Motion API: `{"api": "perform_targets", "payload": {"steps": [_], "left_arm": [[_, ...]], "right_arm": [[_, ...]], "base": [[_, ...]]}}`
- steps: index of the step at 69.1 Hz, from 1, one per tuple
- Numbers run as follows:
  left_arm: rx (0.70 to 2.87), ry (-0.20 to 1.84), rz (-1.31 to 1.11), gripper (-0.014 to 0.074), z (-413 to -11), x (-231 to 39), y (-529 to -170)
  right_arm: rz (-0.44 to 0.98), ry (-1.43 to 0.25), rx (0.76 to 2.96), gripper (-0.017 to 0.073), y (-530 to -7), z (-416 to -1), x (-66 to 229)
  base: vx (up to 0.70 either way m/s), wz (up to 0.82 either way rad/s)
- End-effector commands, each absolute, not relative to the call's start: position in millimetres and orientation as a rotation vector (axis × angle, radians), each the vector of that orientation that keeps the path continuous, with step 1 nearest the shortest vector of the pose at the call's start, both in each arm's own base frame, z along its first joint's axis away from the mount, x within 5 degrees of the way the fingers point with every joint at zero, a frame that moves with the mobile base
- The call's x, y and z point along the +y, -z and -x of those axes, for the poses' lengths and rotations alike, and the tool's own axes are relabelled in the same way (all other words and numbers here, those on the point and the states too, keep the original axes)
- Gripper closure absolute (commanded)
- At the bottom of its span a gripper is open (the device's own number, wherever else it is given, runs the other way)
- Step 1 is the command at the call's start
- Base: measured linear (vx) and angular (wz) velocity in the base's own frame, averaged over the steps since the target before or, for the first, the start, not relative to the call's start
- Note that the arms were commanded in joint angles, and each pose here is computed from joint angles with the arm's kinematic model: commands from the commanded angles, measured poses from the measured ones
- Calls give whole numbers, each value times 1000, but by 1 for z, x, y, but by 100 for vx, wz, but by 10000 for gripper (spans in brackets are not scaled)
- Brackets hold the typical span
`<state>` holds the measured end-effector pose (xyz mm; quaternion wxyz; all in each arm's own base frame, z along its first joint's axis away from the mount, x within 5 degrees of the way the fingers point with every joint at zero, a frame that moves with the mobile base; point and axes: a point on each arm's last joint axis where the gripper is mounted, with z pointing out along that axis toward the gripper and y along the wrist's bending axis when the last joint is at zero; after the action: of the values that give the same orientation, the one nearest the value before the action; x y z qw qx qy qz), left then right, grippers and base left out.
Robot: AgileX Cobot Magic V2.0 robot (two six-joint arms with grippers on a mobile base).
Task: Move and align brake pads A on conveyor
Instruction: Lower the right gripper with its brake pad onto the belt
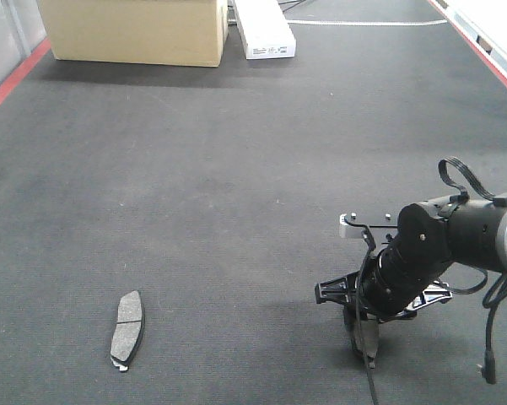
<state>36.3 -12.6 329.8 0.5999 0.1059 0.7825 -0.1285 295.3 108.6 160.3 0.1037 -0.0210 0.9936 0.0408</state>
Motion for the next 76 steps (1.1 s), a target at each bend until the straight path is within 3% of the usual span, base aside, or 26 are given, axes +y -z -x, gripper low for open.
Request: {"api": "perform_targets", "payload": {"steps": [1, 37, 59, 76], "left_arm": [[1733, 319, -239, 600, -38, -14, -343], [1733, 319, -239, 600, -38, -14, -343], [1733, 319, -239, 600, -38, -14, -343], [1733, 319, -239, 600, -38, -14, -343]], "right_arm": [[76, -147, 2850, 334, -180, -301, 110], [86, -138, 2847, 249, -180, -301, 110], [85, -136, 2850, 125, -180, -301, 110], [80, -132, 2808, 120, -195, -298, 107]], "base": [[0, 0], [0, 0], [0, 0], [0, 0]]}}
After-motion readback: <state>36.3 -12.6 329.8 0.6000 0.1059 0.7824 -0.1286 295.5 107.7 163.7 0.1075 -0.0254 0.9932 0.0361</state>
